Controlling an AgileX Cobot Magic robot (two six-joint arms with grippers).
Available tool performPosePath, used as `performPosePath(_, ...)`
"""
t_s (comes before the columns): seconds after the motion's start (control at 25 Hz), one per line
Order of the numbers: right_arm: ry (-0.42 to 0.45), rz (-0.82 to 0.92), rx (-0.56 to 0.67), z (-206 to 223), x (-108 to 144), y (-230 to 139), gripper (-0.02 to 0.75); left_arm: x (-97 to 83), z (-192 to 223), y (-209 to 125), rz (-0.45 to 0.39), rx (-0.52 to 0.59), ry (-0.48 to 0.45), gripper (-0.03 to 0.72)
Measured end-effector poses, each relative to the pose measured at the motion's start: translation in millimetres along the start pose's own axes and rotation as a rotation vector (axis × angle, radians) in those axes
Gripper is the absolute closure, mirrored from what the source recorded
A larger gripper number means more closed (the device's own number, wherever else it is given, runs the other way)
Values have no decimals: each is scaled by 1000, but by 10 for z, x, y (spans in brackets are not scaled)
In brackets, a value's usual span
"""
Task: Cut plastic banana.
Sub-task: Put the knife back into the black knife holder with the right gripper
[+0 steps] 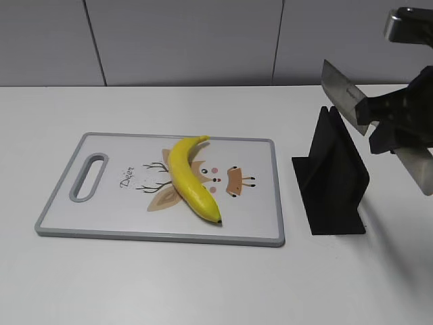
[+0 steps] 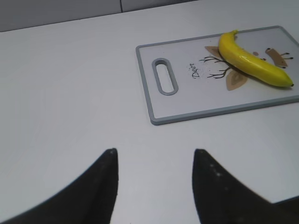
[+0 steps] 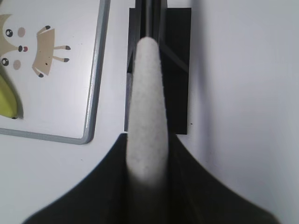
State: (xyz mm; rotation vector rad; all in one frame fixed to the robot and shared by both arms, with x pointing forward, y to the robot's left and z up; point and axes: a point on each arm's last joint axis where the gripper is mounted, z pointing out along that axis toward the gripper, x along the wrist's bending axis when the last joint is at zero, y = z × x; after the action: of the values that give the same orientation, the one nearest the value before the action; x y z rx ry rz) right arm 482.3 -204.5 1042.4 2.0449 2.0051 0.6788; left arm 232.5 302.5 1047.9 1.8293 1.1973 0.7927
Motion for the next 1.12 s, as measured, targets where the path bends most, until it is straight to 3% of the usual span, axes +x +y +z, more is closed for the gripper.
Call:
performPosePath(0.96, -21, 22, 98, 404, 18, -1, 554, 0, 2, 5, 2, -7, 0, 186)
performPosePath(1.04, 3, 20, 106, 402, 40, -8, 463, 0, 2, 5, 2, -7, 0, 186)
performPosePath(1.12, 34, 11, 117, 400, 67, -17, 303, 0, 2, 5, 2, -7, 0, 186)
